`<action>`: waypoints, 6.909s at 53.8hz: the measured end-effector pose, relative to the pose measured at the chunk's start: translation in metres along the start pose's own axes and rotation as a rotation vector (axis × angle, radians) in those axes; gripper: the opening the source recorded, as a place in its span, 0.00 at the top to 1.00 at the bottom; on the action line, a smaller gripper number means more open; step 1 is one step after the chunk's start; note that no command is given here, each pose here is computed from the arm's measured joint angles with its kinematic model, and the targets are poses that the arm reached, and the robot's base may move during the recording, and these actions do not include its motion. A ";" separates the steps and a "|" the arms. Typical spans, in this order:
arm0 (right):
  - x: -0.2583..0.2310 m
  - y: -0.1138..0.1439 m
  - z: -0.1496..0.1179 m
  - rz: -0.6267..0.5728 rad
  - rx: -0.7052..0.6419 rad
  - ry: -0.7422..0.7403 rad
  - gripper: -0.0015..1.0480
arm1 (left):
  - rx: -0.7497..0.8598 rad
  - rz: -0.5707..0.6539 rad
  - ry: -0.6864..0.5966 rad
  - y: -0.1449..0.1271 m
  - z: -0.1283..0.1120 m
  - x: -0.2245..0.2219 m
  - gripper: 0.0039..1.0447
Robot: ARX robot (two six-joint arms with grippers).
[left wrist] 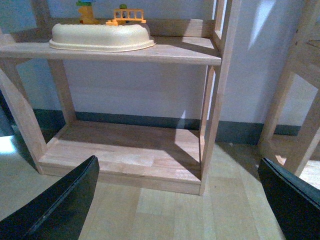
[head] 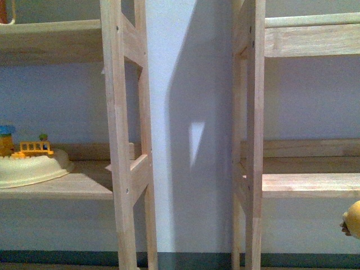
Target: Put away toys
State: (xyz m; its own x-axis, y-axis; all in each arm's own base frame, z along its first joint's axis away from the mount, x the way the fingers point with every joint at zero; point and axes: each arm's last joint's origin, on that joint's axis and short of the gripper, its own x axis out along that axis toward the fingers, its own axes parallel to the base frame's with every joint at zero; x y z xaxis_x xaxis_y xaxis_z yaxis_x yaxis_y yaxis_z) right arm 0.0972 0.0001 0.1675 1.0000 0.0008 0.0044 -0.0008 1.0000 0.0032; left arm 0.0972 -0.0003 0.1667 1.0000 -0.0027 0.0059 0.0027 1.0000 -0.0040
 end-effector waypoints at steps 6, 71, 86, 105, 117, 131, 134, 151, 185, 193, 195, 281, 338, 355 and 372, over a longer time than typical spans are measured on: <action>0.000 0.000 0.000 0.000 0.000 0.000 0.94 | 0.000 0.000 0.000 0.000 0.000 0.000 0.06; 0.004 0.021 0.215 -0.209 -0.048 -0.379 0.94 | 0.000 0.000 0.000 0.000 0.000 0.000 0.06; 0.005 0.004 0.267 -0.226 -0.117 -0.447 0.94 | 0.000 0.000 0.000 0.000 0.000 0.000 0.06; 0.047 -0.020 0.321 -0.293 -0.092 -0.479 0.94 | 0.000 0.000 0.000 0.000 0.000 0.000 0.06; 0.107 -0.027 0.335 -0.258 -0.040 -0.421 0.94 | 0.000 0.000 0.000 0.000 0.000 0.000 0.06; 0.167 -0.027 0.349 -0.197 0.017 -0.362 0.94 | 0.000 0.000 0.000 0.000 0.000 0.000 0.06; 0.178 -0.027 0.353 -0.183 0.032 -0.352 0.94 | 0.000 0.000 0.000 0.000 0.000 0.000 0.06; 0.234 -0.029 0.357 -0.086 0.131 -0.259 0.94 | 0.000 0.000 0.000 0.000 0.000 0.000 0.06; 0.259 -0.005 0.339 0.060 0.261 -0.207 0.70 | 0.000 0.000 0.000 0.000 0.000 0.000 0.06; 0.258 -0.005 0.335 0.056 0.263 -0.204 0.50 | 0.000 0.000 0.000 0.000 0.000 0.000 0.06; 0.257 -0.005 0.334 0.056 0.264 -0.206 0.45 | 0.000 0.000 0.000 0.000 0.000 0.000 0.06; 0.002 0.007 0.134 -0.308 0.211 -0.340 0.06 | 0.000 0.000 0.000 0.000 0.000 0.000 0.06; 0.001 0.000 0.026 0.001 0.000 0.013 0.97 | 0.000 0.000 0.000 0.000 0.000 0.000 0.06; 0.001 0.000 0.014 0.001 0.000 0.014 0.97 | 0.000 0.000 0.000 0.000 0.000 0.000 0.06; 0.001 0.000 0.006 0.001 0.000 0.010 0.97 | 0.000 0.000 0.000 0.000 0.000 0.000 0.06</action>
State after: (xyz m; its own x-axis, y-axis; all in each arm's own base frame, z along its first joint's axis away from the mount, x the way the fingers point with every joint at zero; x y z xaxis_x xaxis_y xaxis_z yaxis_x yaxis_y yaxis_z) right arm 0.0979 0.0003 0.1732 1.0000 0.0015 -0.0051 -0.0015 1.0000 0.0036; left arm 0.0972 -0.0002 0.1667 1.0000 -0.0023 0.0059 0.0023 1.0000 -0.0040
